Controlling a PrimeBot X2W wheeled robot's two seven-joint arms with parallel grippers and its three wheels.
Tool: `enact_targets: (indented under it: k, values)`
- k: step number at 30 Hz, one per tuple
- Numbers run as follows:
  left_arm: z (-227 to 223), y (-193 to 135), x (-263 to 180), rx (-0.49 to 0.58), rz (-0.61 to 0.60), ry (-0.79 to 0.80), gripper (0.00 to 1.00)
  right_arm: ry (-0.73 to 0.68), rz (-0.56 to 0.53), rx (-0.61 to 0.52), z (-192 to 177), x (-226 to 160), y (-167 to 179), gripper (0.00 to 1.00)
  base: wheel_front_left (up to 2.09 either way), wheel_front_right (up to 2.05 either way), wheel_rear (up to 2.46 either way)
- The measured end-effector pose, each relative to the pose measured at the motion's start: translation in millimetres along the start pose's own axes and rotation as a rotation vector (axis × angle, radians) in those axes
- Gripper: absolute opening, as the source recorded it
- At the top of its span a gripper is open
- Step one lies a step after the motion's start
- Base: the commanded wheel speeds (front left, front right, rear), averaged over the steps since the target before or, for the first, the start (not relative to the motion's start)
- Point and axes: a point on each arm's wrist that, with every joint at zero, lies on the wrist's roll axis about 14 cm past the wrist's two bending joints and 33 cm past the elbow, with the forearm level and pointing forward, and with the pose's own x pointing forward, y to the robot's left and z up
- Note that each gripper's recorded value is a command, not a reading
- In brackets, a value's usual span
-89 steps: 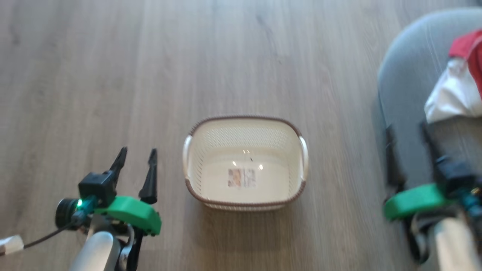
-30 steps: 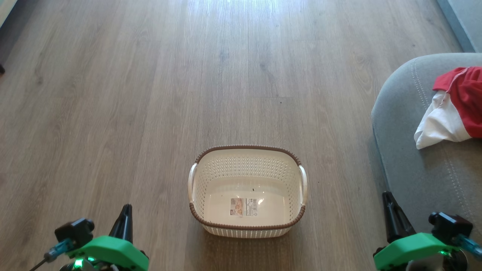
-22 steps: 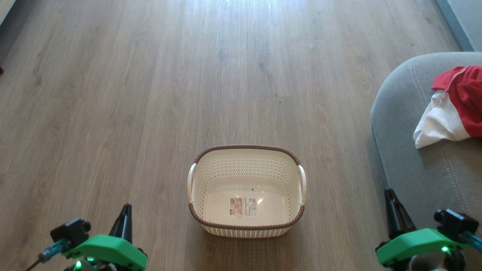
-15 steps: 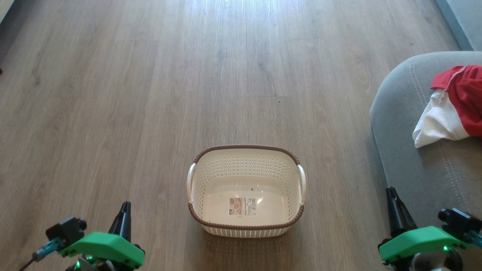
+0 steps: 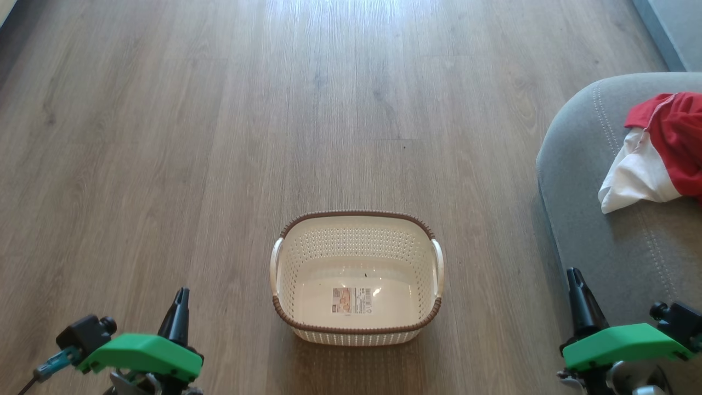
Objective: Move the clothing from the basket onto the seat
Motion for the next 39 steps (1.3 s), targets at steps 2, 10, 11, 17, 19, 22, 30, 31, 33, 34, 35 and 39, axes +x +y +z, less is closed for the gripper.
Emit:
enact_targets:
  k: [2,10,11,17,19,22,30,31,33,34,35,39]
  values:
    - [-1,-1,0,-0.023,-0.006,0.007,0.00,0.000,-0.005,0.023,0,0,-1,0.00,0.00,0.00,0.00]
    - [1,-2,2,-0.126,-0.009,0.009,0.00,-0.008,-0.007,0.137,5,4,0,0.00,0.00,0.00,0.00]
    - [1,-2,2,-0.136,-0.011,0.013,0.00,-0.008,-0.008,0.148,5,4,-1,0.00,0.00,0.00,0.00]
    - [0,-6,4,-0.196,-0.022,0.018,0.00,-0.002,-0.014,0.211,4,3,-2,0.00,0.00,0.00,0.00]
    - [2,-7,5,-0.219,-0.024,0.016,0.00,-0.001,-0.016,0.237,5,3,-3,0.00,0.00,0.00,0.00]
    - [5,-9,7,-0.253,-0.033,0.011,0.00,-0.001,-0.015,0.273,6,4,-3,0.00,0.00,0.00,0.00]
    - [5,-12,8,-0.342,-0.044,0.018,0.00,-0.010,-0.011,0.375,10,7,-2,0.00,0.00,0.00,0.00]
    - [4,-12,8,-0.354,-0.044,0.022,0.00,-0.008,-0.011,0.387,10,7,-2,0.00,0.00,0.00,0.00]
    - [6,-13,8,-0.378,-0.051,0.019,0.00,-0.009,-0.012,0.411,10,7,-2,0.00,0.00,0.00,0.00]
    - [6,-13,9,-0.389,-0.052,0.020,0.00,-0.012,-0.011,0.424,11,7,-2,0.00,0.00,0.00,0.00]
    - [7,-13,9,-0.400,-0.055,0.017,0.00,-0.009,-0.010,0.437,11,8,-2,0.00,0.00,0.00,0.00]
    - [8,-16,10,-0.444,-0.065,0.017,0.00,-0.017,0.001,0.487,15,11,1,0.00,0.00,0.00,0.00]
